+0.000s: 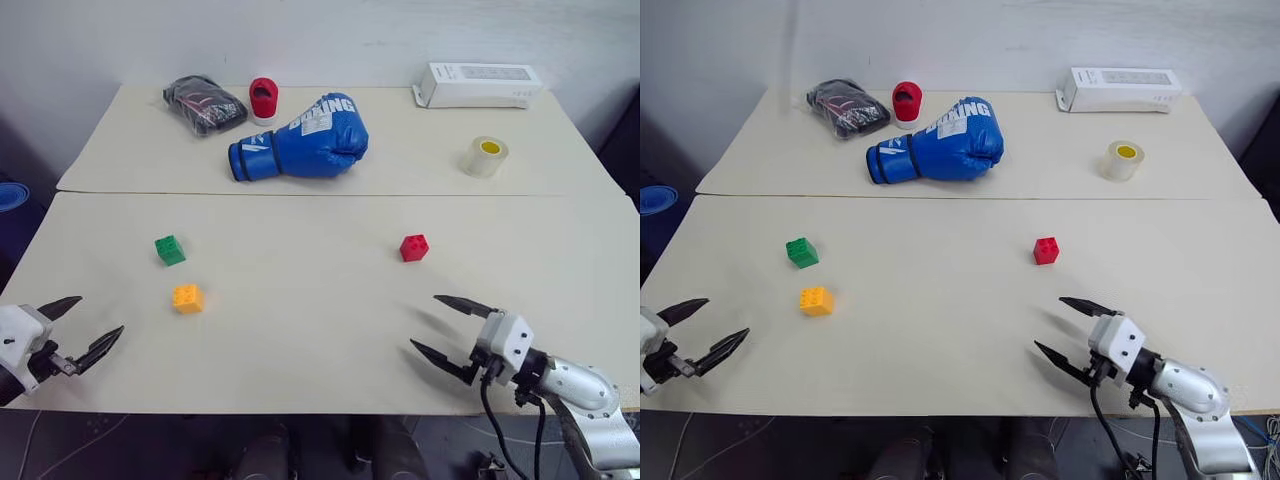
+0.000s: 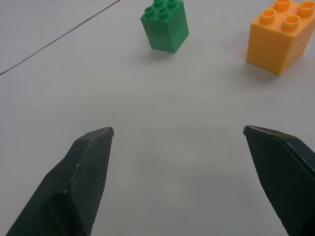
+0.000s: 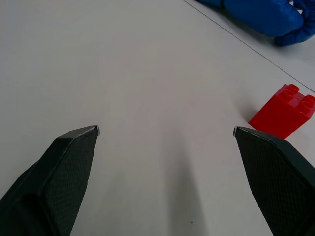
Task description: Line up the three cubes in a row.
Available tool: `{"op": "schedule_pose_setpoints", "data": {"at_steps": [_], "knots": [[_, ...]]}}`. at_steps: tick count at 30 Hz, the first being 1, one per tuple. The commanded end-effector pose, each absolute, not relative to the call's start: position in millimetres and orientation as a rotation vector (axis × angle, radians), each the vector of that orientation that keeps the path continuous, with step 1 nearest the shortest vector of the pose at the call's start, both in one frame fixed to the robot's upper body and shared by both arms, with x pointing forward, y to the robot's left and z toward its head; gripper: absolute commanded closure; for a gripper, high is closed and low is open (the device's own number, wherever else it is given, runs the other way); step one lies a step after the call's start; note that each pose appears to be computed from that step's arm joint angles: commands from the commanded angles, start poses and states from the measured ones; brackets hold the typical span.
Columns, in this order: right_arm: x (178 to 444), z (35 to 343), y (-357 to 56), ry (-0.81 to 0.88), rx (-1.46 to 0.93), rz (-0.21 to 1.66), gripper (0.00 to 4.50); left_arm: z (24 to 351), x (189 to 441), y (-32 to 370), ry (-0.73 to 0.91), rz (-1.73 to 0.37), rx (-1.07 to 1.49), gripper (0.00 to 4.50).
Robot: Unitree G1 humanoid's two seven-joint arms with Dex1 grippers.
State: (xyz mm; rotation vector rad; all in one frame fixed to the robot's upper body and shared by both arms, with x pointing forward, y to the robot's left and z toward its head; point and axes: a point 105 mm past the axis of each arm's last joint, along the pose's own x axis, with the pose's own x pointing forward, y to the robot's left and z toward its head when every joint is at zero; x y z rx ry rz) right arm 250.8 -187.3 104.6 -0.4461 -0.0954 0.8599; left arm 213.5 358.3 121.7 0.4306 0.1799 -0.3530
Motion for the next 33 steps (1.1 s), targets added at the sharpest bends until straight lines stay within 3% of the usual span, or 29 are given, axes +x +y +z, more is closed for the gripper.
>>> {"op": "schedule_pose_setpoints", "data": {"at_steps": [1, 3, 6, 11, 16, 20, 24, 33], "knots": [[255.1, 112.8, -185.9, -0.144, -0.445, 0.826, 0.00, 126.0, 214.7, 353.7, 0.147, -0.356, 0.440, 0.04], [257.8, 118.1, -189.5, -0.170, -0.427, 0.780, 0.00, 131.9, 219.8, 342.9, 0.111, -0.404, 0.369, 0.04], [254.8, 128.5, -216.0, -0.193, -0.337, 0.596, 0.00, 144.3, 227.8, 301.8, 0.108, -0.648, 0.266, 0.04], [230.4, 131.1, -263.2, -0.168, -0.315, 0.350, 0.00, 150.1, 225.4, 240.8, 0.107, -0.990, 0.365, 0.04], [203.0, 104.1, -284.5, -0.077, -0.272, 0.211, 0.00, 159.0, 240.5, 205.4, 0.011, -1.101, 0.378, 0.04], [202.6, 97.0, -282.3, -0.061, -0.256, 0.200, 0.00, 161.6, 244.5, 194.7, -0.006, -1.145, 0.365, 0.04], [233.8, 117.9, -242.4, -0.095, -0.265, 0.302, 0.00, 159.2, 244.2, 187.0, 0.016, -1.192, 0.367, 0.04], [328.8, 147.4, -173.1, -0.168, -0.071, 0.239, 0.00, 165.6, 250.3, 174.5, -0.031, -1.183, 0.354, 0.04]]}}
